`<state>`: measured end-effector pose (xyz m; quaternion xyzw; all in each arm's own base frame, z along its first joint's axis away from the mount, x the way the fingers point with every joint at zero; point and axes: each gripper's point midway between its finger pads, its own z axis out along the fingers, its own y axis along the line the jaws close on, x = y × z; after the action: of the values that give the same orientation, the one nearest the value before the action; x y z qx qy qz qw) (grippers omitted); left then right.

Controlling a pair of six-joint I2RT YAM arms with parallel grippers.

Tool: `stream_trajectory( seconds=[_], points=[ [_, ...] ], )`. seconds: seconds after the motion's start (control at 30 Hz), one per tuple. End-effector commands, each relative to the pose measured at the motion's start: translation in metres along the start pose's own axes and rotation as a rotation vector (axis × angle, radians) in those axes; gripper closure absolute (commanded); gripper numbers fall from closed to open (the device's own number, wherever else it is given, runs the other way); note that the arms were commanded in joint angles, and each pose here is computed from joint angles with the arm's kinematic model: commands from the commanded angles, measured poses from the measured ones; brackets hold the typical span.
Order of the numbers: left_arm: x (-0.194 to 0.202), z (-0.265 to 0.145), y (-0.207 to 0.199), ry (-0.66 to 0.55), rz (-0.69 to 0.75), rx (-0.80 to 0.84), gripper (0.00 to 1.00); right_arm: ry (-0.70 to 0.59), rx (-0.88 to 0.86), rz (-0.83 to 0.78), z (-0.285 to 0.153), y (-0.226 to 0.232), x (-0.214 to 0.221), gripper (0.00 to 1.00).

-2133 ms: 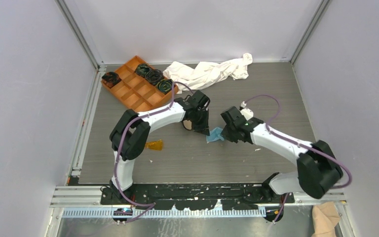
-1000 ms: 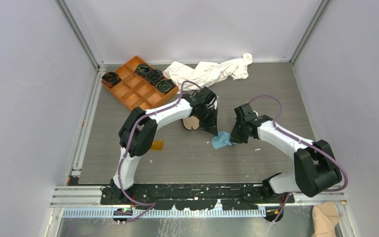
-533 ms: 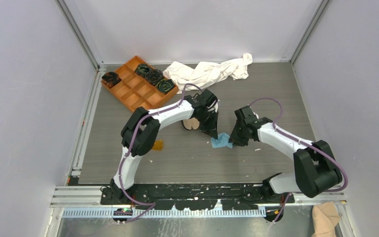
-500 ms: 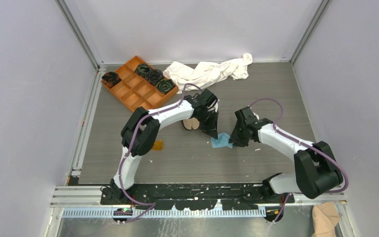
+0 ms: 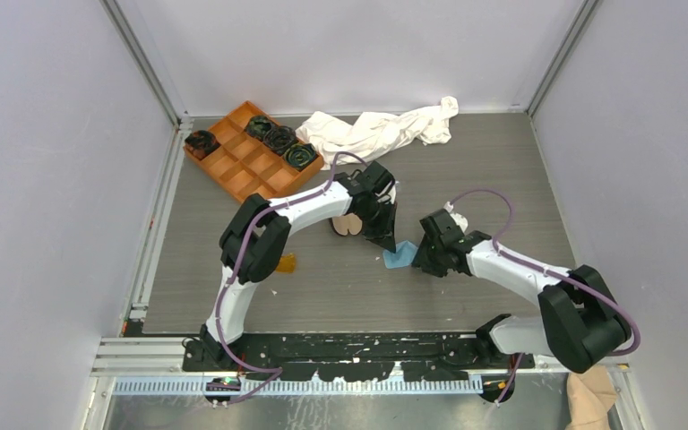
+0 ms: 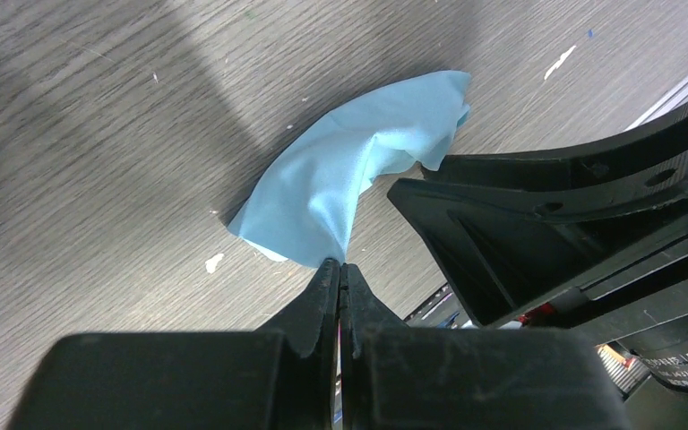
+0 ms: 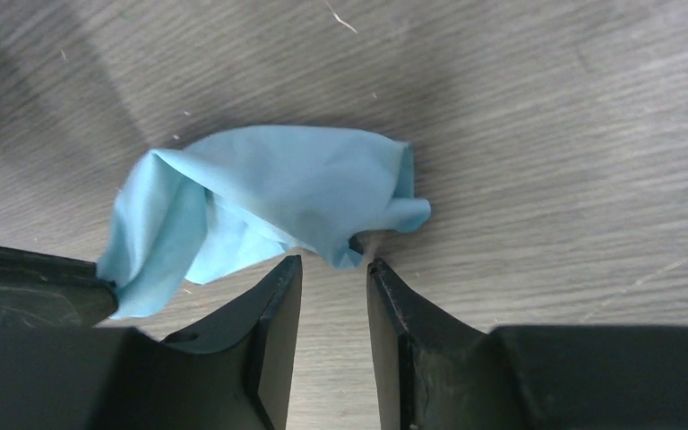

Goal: Organize the sunglasses
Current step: Fold the glasses cleaning cloth at the center of the board.

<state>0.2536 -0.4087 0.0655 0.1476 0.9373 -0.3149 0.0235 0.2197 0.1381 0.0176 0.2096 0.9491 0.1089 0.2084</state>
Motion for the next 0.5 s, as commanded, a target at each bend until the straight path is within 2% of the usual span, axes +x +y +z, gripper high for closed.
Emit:
stream_trajectory(
  seconds=[0.0,0.13,0.23,0.47],
  points=[
    [0.002,-0.003,-0.01,0.005,0.014,0.034,1.0,-0.063,0.044,-0.032,0.012,0.0,-0.015,0.62],
    [0.003,-0.003,-0.011,0.006,0.017,0.034,1.0,-0.054,0.044,-0.039,0.015,0.003,-0.015,0.66],
    [0.004,-0.003,-0.011,0.008,0.017,0.033,1.0,-0.052,0.043,-0.035,0.014,0.002,-0.014,0.73],
    [0.004,-0.002,-0.01,0.009,0.016,0.032,1.0,-0.07,0.034,-0.032,0.003,0.001,-0.016,0.98]
  ],
)
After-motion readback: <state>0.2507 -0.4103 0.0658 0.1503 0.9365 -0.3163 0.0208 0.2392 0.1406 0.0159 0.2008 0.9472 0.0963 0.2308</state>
